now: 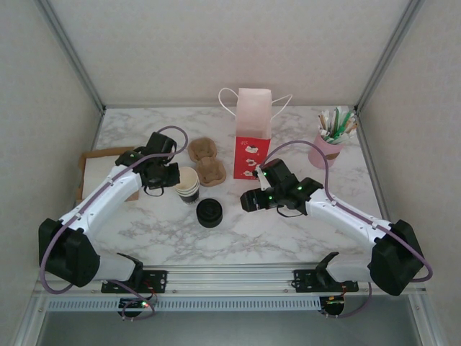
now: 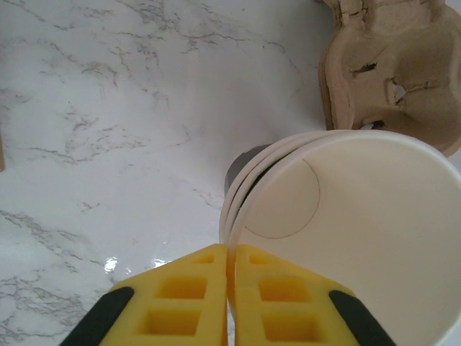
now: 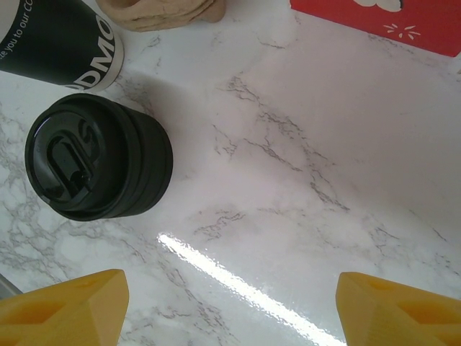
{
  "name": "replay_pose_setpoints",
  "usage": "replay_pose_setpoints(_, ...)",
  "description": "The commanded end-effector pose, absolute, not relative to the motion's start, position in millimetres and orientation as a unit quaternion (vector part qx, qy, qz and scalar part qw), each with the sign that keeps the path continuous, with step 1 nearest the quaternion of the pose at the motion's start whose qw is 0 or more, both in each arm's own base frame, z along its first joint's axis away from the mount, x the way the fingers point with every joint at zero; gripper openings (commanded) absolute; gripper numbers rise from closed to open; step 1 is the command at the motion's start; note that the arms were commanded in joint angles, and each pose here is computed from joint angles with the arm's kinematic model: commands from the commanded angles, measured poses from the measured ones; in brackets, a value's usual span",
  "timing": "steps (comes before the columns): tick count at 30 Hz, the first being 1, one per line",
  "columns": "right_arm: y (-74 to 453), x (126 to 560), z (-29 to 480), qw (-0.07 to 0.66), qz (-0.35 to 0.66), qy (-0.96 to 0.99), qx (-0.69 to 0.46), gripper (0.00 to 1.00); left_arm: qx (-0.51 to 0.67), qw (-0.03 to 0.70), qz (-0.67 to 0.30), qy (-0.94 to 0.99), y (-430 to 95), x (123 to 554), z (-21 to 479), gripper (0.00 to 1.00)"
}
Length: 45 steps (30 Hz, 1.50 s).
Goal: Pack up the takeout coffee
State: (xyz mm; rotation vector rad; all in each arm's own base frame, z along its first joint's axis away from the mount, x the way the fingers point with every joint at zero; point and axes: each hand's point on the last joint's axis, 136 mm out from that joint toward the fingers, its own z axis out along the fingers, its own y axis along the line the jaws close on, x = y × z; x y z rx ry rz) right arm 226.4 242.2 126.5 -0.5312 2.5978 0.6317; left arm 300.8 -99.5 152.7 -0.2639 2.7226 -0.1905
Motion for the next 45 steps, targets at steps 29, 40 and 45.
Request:
replay_pose_setpoints(29,268.4,231.0,162.7,0.217,0.293,0.917,-0.164,0.75,-0.094,0.227,-0.108,0.963,-103.8,307.2,181.5,0.0)
replay_pose_setpoints(40,324.9,235.5,170.4,0.179,0.395,0.891,-0.134,0.58,-0.111,0.225,-0.126,0.96,-93.7,301.3,177.1,0.0)
replay_pose_setpoints(45,314.9,236.4,177.7,0.197,0.371,0.896,-0.144,0.58,-0.11,0.251,-0.125,0.954,-91.0,304.8,202.2,0.0)
